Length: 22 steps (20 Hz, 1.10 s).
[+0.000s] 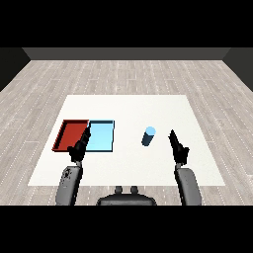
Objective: Pick the blue can and put it in the blue box
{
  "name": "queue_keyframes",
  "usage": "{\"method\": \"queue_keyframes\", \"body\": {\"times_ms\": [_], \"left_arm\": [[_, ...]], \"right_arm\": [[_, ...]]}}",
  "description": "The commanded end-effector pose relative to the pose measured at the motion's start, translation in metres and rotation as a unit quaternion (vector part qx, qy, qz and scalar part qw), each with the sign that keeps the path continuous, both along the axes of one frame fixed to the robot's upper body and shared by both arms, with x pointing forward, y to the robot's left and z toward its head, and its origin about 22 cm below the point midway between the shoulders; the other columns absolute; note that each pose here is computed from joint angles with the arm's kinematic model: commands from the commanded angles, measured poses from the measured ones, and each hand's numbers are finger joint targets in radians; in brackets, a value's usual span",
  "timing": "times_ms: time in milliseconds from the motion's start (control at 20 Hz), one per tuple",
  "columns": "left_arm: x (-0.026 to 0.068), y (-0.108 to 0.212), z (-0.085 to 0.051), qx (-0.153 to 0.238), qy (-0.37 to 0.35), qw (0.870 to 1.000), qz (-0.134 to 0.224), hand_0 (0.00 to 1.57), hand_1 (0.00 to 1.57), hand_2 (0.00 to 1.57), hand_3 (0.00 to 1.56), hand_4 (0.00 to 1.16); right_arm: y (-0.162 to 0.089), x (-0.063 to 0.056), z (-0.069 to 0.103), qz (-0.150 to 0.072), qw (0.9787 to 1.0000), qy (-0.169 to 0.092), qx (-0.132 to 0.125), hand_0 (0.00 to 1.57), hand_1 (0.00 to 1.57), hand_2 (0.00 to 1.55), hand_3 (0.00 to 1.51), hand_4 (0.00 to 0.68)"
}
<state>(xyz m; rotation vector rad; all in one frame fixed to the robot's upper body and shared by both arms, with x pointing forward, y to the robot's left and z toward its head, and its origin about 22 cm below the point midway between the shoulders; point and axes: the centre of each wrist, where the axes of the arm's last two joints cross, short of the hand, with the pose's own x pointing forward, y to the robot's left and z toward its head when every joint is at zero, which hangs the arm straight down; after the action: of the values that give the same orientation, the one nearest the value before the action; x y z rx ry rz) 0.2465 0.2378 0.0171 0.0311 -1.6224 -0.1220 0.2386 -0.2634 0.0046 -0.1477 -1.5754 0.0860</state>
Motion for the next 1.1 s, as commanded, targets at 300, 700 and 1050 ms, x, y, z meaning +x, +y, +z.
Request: {"method": "queue_keyframes", "body": {"times_ms": [300, 700, 1050], "left_arm": [[-0.0060, 0.002, 0.010, -0.050, -0.125, 0.990, 0.032, 0.00, 0.00, 0.00, 0.00, 0.00], [-0.0058, 0.019, -0.023, -0.051, -0.150, 0.987, 0.032, 0.00, 0.00, 0.00, 0.00, 0.00], [-0.0127, 0.027, -0.036, -0.055, -0.142, 0.987, 0.041, 0.00, 0.00, 0.00, 0.00, 0.00]], "right_arm": [[0.053, 0.041, 0.024, 0.088, 0.9871, -0.104, 0.085, 0.00, 0.00, 0.00, 0.00, 0.000], [0.033, 0.036, -0.005, 0.106, 0.9812, -0.128, 0.099, 0.00, 0.00, 0.00, 0.00, 0.000], [0.036, 0.061, -0.019, 0.097, 0.9816, -0.125, 0.107, 0.00, 0.00, 0.00, 0.00, 0.000]]}}
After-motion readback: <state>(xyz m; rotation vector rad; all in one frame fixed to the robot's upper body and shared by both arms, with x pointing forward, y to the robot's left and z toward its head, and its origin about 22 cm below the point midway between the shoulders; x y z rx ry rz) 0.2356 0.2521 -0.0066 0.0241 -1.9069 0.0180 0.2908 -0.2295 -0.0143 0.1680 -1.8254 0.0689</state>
